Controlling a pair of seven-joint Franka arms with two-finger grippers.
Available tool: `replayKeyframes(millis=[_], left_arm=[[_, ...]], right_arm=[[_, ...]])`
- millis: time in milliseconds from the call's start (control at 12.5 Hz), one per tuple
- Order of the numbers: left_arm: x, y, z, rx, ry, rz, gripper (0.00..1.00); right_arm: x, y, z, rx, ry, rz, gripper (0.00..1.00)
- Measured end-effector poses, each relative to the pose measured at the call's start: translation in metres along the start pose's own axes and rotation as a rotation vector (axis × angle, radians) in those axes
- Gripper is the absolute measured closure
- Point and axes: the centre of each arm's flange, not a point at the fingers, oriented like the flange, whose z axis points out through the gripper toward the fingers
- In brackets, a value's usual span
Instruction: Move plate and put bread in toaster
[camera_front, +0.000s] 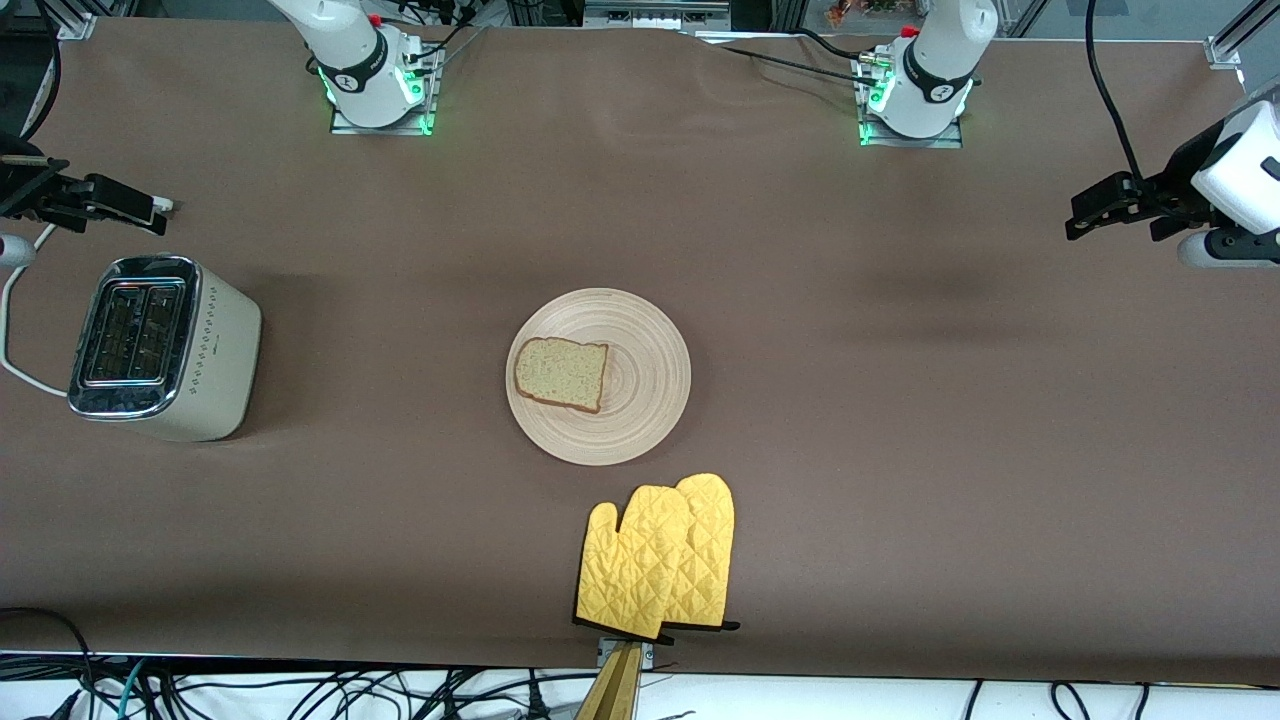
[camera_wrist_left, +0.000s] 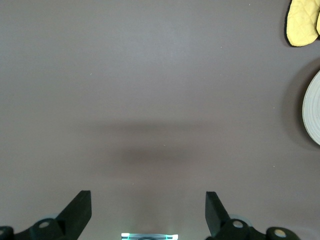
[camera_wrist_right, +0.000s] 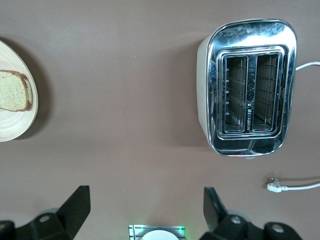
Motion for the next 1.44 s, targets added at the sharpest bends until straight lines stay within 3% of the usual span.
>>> replayKeyframes(millis=[1277, 1436], left_arm=[[0.015, 0.015, 0.001, 0.017, 0.009, 0.026, 0.00], [0.020, 0.029, 0.001, 0.018, 0.035, 0.050, 0.00]], right_arm=[[0.002, -0.011, -0.001, -0.004, 0.016, -0.018, 0.00], [0.004, -0.024, 0.002, -0.007, 0.010, -0.041, 0.00]])
